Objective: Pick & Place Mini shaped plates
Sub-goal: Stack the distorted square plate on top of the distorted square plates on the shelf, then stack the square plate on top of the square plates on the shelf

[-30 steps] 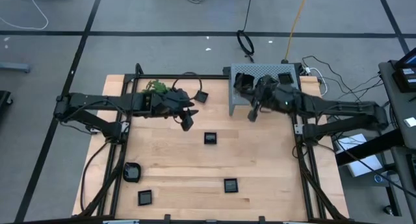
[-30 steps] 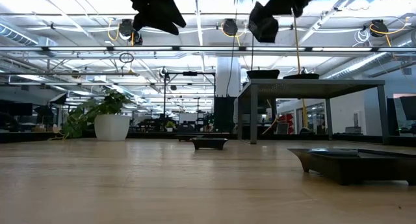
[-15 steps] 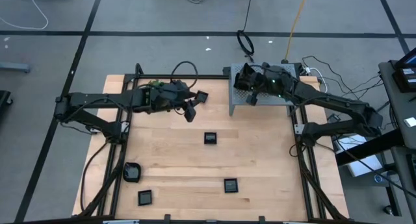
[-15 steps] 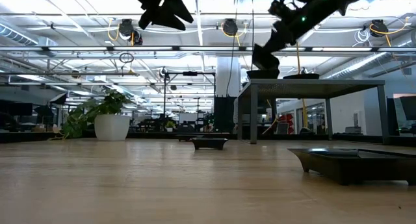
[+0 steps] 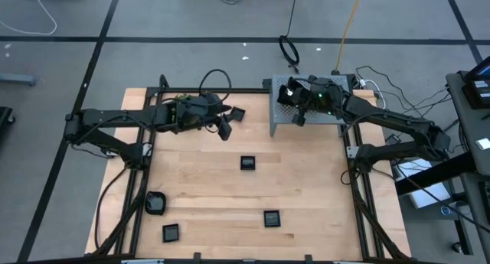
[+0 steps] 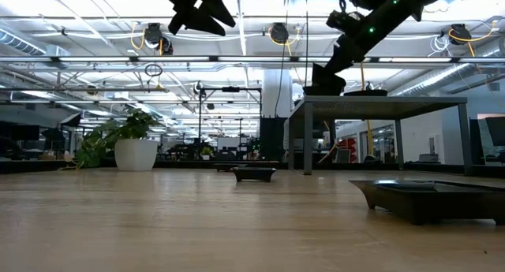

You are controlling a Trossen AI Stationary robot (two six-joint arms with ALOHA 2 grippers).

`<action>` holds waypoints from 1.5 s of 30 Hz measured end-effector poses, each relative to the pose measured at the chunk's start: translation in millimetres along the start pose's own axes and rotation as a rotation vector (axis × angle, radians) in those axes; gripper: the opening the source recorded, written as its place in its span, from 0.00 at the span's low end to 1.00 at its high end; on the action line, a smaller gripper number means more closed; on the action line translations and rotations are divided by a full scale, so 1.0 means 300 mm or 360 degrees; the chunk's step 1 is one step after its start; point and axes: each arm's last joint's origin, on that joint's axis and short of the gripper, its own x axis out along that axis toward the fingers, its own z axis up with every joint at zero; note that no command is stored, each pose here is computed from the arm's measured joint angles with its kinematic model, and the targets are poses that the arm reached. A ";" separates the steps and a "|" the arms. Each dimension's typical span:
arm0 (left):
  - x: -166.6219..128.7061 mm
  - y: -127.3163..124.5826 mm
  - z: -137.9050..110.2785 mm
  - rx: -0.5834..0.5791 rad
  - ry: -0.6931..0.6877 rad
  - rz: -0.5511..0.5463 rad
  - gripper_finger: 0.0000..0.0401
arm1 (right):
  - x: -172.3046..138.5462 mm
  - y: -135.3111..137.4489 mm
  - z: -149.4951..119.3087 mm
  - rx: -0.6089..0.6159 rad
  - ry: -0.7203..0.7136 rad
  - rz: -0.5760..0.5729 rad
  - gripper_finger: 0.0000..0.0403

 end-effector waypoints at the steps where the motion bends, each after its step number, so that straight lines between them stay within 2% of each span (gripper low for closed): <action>1: 0.000 0.000 0.000 0.0000 0.0000 0.0000 0.41 | 0.000 0.000 0.000 0.0000 0.0000 0.0000 0.00; 5: 0.000 0.000 0.000 0.0001 0.0001 -0.0001 0.41 | 0.000 0.000 0.000 0.0008 -0.0001 0.0000 0.05; 10: 0.000 0.000 0.000 0.0000 0.0001 -0.0001 0.41 | -0.006 0.004 0.004 0.0030 -0.0015 0.0003 0.16; 14: 0.000 0.000 0.000 0.0000 0.0002 -0.0001 0.41 | -0.047 0.013 0.025 0.0028 -0.0107 0.0004 0.25; 17: 0.000 0.000 -0.001 0.0001 0.0005 0.0000 0.41 | -0.089 0.031 0.042 0.0100 -0.0186 0.0039 0.30; 21: 0.000 0.000 -0.002 0.0003 0.0009 0.0000 0.41 | -0.130 0.077 0.062 0.0277 -0.0258 0.0165 0.32; 25: 0.000 0.000 -0.002 0.0003 0.0010 0.0001 0.41 | -0.134 0.154 0.079 0.0383 -0.0273 0.0479 0.32; 28: 0.000 0.000 -0.002 0.0004 0.0012 -0.0002 0.41 | -0.110 0.236 0.084 0.0303 -0.0208 0.0573 0.32; 33: 0.000 -0.005 -0.004 0.0003 0.0039 -0.0093 0.41 | -0.042 0.366 0.069 0.0103 -0.0052 0.0512 0.32; 40: -0.004 -0.024 -0.009 -0.0025 0.0107 -0.0313 0.41 | 0.085 0.489 0.014 0.0023 0.0182 0.0604 0.32; 45: -0.013 -0.049 -0.017 -0.0029 0.0139 -0.0420 0.41 | 0.173 0.570 -0.003 0.0019 0.0140 0.0954 0.32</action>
